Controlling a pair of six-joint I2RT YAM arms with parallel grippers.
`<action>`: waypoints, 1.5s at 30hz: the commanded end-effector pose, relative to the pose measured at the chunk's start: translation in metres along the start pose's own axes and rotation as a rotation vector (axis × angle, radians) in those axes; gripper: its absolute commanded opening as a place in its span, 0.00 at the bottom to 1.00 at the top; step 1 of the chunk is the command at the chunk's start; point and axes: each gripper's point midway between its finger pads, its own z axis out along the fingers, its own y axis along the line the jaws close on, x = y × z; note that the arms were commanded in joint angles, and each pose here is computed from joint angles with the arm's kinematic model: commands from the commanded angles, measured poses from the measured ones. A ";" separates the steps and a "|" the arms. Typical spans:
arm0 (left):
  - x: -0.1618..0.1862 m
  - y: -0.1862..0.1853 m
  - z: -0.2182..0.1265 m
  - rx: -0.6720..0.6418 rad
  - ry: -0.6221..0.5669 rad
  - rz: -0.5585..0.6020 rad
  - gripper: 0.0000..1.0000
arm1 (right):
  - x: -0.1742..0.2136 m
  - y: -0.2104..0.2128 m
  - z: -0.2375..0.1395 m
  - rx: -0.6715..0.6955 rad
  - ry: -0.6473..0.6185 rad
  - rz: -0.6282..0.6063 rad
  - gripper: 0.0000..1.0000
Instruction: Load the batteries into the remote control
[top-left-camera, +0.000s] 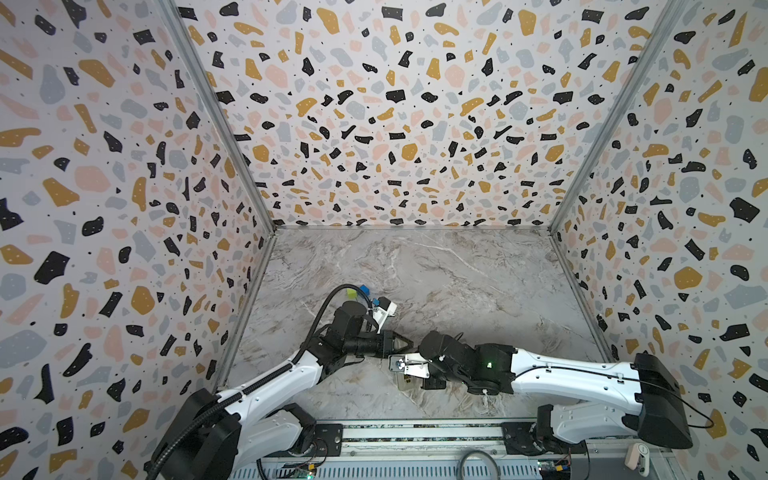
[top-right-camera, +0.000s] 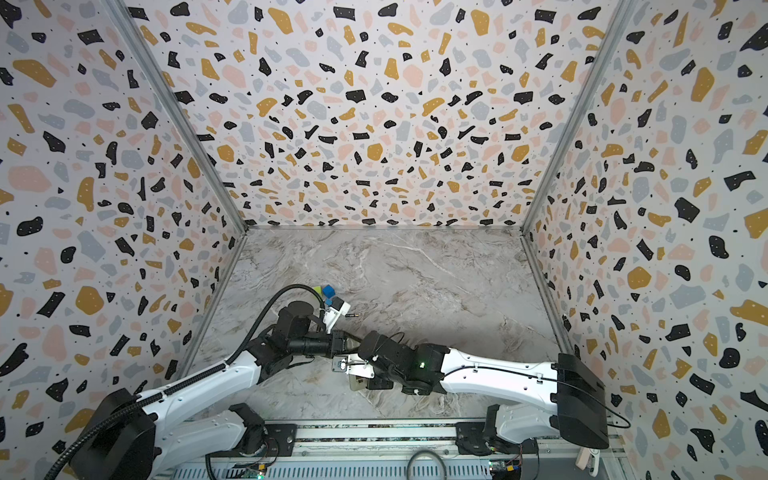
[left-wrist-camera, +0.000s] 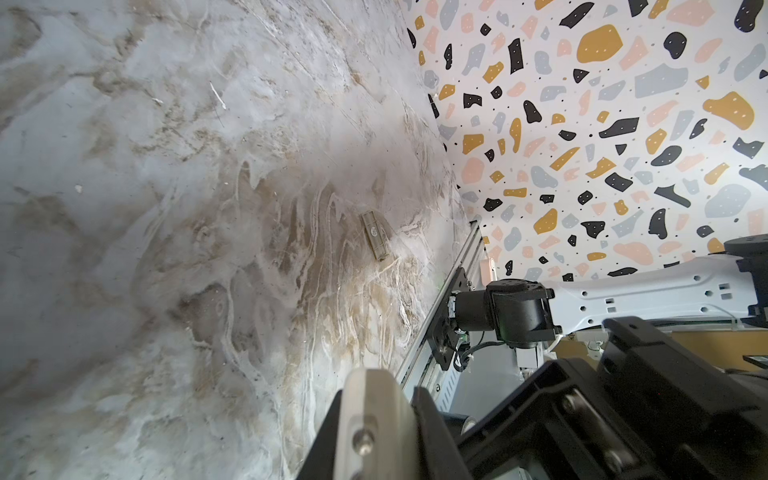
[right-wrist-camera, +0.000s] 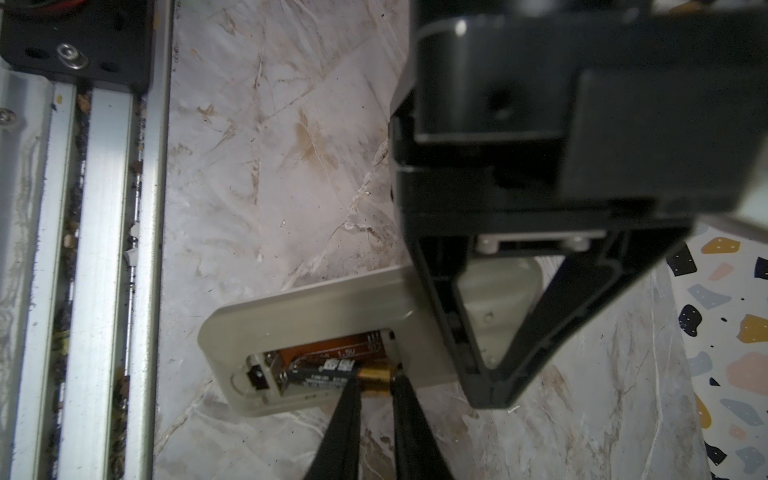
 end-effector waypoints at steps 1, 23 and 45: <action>-0.010 -0.024 -0.004 0.084 -0.027 0.055 0.00 | 0.016 0.015 0.010 -0.044 0.057 -0.007 0.18; -0.010 -0.024 -0.003 0.100 -0.034 0.047 0.00 | 0.028 0.036 0.027 -0.093 0.112 -0.044 0.14; -0.012 -0.025 -0.004 0.098 -0.050 0.040 0.00 | 0.029 0.019 0.026 -0.005 0.134 0.006 0.05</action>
